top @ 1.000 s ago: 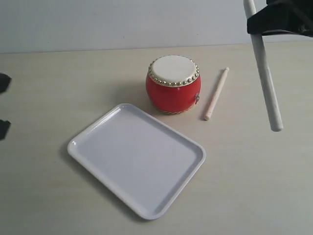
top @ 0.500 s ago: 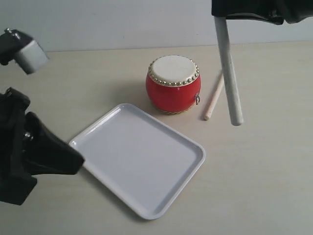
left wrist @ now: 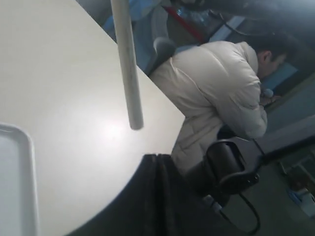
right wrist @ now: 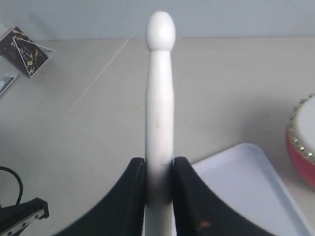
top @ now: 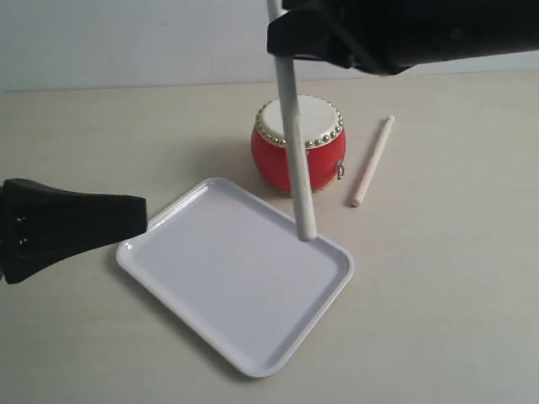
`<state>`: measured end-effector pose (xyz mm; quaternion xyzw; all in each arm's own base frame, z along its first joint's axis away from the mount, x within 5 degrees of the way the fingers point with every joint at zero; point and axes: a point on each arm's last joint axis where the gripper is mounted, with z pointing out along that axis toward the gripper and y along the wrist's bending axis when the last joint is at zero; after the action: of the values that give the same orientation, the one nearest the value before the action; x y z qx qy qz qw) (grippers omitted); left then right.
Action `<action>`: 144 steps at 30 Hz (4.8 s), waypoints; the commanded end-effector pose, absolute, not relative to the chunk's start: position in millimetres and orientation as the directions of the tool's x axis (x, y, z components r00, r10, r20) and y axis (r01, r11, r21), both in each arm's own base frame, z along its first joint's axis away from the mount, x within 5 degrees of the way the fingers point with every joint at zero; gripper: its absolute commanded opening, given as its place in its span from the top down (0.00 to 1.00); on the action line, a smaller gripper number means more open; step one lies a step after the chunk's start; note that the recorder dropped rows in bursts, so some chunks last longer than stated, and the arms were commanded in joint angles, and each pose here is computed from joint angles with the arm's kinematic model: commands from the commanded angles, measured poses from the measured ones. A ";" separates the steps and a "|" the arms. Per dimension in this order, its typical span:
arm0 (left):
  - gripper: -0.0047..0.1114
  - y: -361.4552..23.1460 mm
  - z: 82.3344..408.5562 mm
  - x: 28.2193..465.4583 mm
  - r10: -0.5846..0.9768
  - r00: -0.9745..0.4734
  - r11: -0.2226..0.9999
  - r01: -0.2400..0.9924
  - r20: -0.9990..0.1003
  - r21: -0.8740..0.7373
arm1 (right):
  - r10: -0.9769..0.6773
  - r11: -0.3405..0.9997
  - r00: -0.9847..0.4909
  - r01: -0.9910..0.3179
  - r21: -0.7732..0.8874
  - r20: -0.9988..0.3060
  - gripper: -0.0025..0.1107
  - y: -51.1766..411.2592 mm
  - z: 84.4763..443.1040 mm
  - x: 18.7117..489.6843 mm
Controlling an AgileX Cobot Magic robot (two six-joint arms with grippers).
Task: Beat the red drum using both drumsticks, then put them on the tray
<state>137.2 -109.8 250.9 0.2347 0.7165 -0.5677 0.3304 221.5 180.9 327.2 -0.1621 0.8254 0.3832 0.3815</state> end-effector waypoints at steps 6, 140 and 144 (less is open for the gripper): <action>0.95 -97.6 231.1 137.2 0.013 -0.600 0.361 0.749 -0.800 -0.556 | -0.012 0.642 -0.764 -0.500 0.581 -0.645 0.98 233.6 279.5 222.9; 0.54 -101.3 193.0 144.1 -0.119 -0.884 0.326 0.395 -0.452 -0.859 | -0.006 0.488 -0.908 -0.368 0.792 -0.418 0.98 302.7 226.8 229.1; 0.58 -101.0 192.4 144.6 -0.121 -0.884 0.334 0.393 -0.453 -0.857 | -0.018 0.474 -0.911 -0.370 0.799 -0.412 0.98 303.6 226.8 227.6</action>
<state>143.9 -99.3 189.7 0.0811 0.7914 -0.5637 0.2219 228.1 302.1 225.2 -0.1092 0.8435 0.4950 0.1776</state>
